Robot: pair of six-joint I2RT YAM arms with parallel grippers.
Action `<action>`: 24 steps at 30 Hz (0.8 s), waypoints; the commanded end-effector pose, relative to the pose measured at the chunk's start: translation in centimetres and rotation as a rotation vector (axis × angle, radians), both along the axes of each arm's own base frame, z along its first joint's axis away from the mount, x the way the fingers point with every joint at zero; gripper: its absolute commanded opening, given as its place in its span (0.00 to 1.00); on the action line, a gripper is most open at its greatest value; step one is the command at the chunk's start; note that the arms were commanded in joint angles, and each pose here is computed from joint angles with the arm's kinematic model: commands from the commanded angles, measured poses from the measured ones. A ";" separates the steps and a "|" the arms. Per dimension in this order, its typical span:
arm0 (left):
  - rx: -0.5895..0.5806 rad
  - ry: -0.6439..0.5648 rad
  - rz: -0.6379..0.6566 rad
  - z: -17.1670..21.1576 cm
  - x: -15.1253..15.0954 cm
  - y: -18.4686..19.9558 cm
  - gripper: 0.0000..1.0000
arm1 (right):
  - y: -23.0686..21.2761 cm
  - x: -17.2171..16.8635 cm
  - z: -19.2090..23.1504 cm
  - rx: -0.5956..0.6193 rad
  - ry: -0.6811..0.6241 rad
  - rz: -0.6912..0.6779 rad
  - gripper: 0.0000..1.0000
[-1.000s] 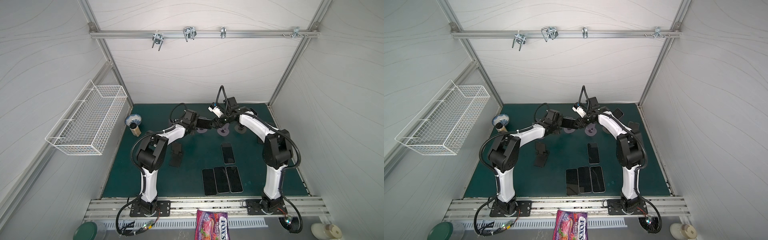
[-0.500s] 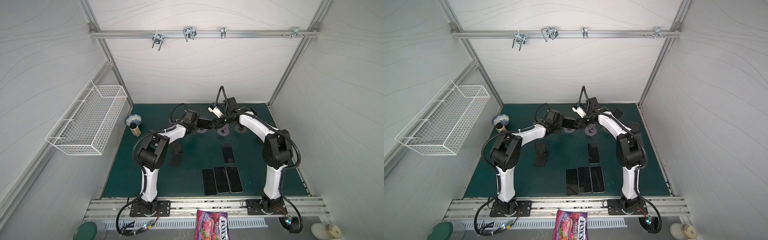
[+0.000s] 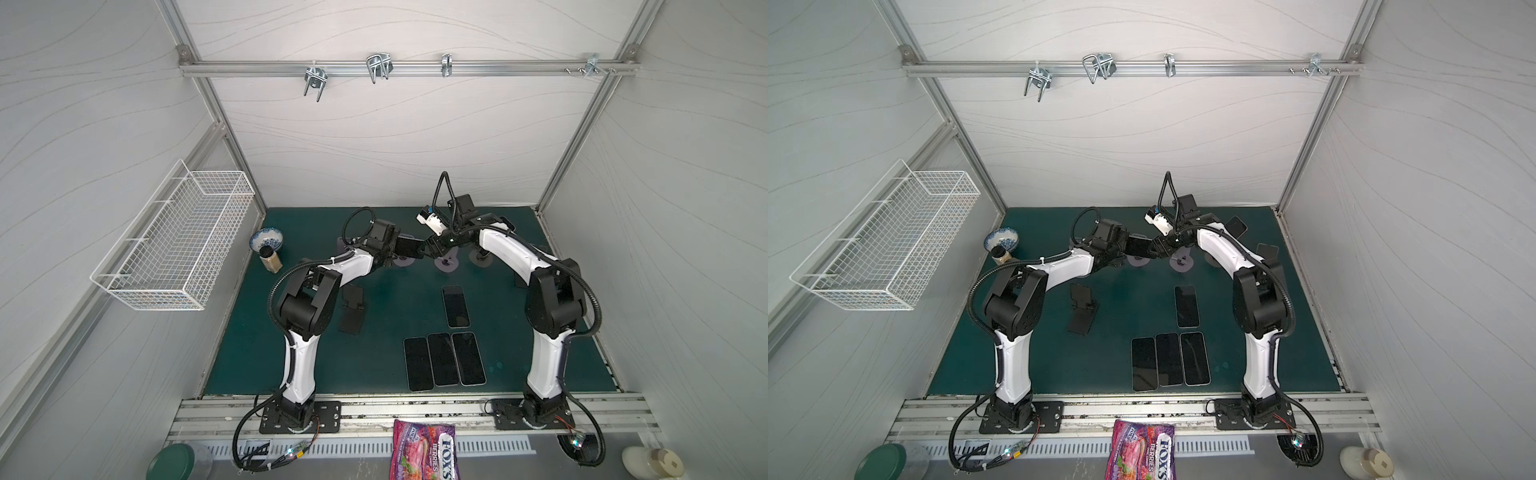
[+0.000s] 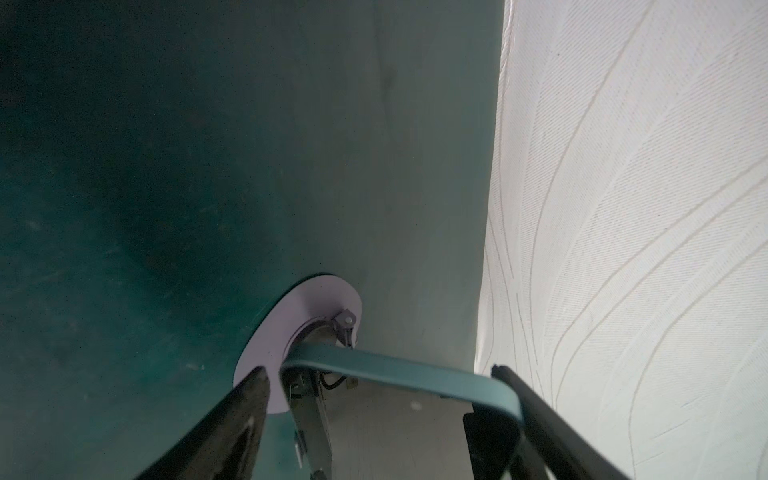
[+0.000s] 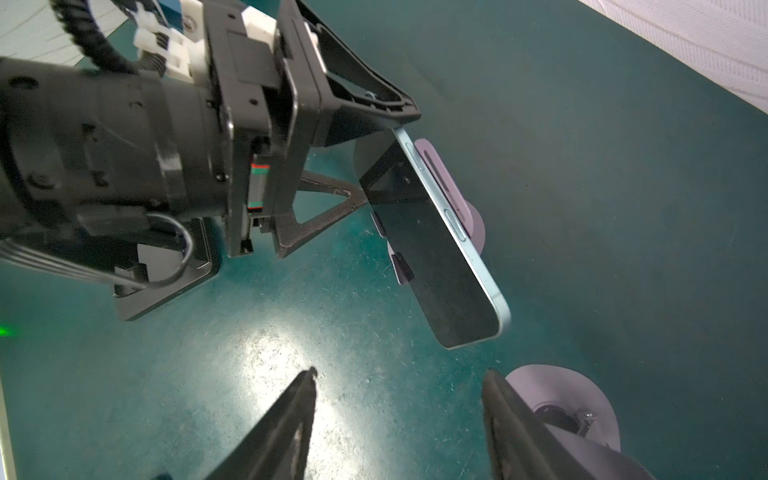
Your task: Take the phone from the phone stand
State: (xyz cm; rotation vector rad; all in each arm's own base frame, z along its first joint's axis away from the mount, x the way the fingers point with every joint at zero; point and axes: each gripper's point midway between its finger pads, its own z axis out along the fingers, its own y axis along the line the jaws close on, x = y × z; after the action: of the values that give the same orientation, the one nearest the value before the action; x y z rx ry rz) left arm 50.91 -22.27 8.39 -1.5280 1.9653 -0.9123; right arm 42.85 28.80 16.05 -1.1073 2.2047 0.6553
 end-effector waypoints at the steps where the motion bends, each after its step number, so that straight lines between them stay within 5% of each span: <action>1: -0.025 -0.030 0.014 0.7 1.3 -0.4 0.84 | -0.2 -0.4 1.1 0.013 -0.018 0.025 0.65; 24: -0.034 -0.078 0.019 2.3 1.5 -0.2 0.70 | -0.5 -0.2 1.1 0.006 -0.026 0.015 0.65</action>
State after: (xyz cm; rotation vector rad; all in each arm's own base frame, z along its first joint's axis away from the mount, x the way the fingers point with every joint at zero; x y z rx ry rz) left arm 51.25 -22.42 8.67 -1.5152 1.9537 -0.9309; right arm 43.00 28.57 16.04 -1.1016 2.2069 0.6516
